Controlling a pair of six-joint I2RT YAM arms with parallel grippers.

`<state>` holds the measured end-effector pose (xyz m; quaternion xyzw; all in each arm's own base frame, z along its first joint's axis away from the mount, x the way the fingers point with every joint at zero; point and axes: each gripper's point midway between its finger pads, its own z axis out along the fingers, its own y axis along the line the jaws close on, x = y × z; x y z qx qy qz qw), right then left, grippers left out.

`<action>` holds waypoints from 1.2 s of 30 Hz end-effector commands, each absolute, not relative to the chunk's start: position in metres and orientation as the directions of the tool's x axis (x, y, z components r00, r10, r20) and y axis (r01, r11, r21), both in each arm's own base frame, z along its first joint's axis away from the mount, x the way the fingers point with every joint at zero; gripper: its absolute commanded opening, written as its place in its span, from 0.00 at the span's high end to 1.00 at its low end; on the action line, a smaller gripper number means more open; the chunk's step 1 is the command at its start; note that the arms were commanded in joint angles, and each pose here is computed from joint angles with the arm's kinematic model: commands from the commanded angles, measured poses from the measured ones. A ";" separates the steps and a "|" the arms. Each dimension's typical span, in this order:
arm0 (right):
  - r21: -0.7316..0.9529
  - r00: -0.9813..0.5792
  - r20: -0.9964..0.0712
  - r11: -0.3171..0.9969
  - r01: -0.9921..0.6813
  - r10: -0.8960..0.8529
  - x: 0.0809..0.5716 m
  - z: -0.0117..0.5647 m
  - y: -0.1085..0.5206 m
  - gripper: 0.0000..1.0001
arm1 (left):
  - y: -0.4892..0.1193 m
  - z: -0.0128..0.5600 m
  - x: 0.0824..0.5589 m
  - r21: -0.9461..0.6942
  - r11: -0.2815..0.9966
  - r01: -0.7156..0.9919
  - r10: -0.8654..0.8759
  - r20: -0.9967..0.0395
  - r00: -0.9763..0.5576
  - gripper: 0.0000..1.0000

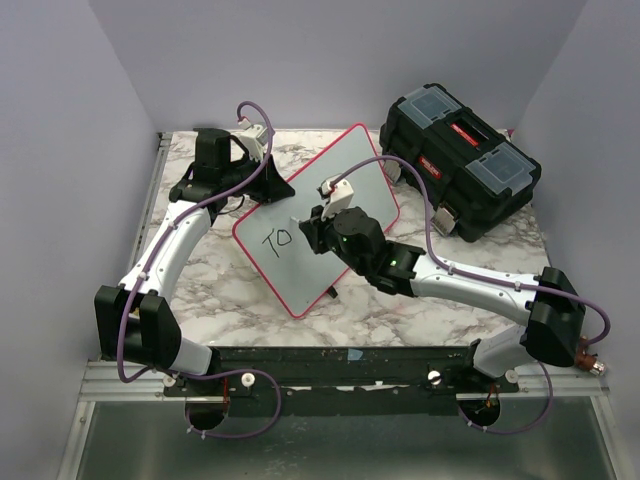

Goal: Write a sentence on the whiteboard

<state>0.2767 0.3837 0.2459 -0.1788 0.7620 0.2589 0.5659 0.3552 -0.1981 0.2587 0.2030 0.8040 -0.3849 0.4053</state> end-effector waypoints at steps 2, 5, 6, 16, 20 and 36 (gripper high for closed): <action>0.209 -0.327 -0.945 0.763 -0.611 -0.004 0.271 0.239 0.396 0.99 | -0.201 0.254 0.354 -0.372 0.625 0.687 0.081 -0.843 -0.531 1.00; 0.208 -0.337 -0.941 0.754 -0.623 -0.019 0.267 0.234 0.397 0.99 | -0.201 0.255 0.354 -0.369 0.629 0.685 0.082 -0.844 -0.530 1.00; 0.208 -0.341 -0.940 0.752 -0.625 -0.023 0.267 0.232 0.397 0.99 | -0.201 0.254 0.354 -0.369 0.629 0.684 0.082 -0.844 -0.531 1.00; 0.228 -0.386 -0.921 0.738 -0.635 -0.047 0.256 0.215 0.392 0.99 | -0.201 0.255 0.356 -0.371 0.629 0.683 0.080 -0.843 -0.532 1.00; 0.232 -0.401 -0.914 0.741 -0.631 -0.056 0.252 0.207 0.387 0.99 | -0.202 0.255 0.357 -0.373 0.628 0.684 0.080 -0.843 -0.533 1.00; 0.210 -0.414 -0.909 0.794 -0.571 -0.057 0.254 0.197 0.367 0.99 | -0.202 0.258 0.356 -0.370 0.626 0.687 0.079 -0.846 -0.527 1.00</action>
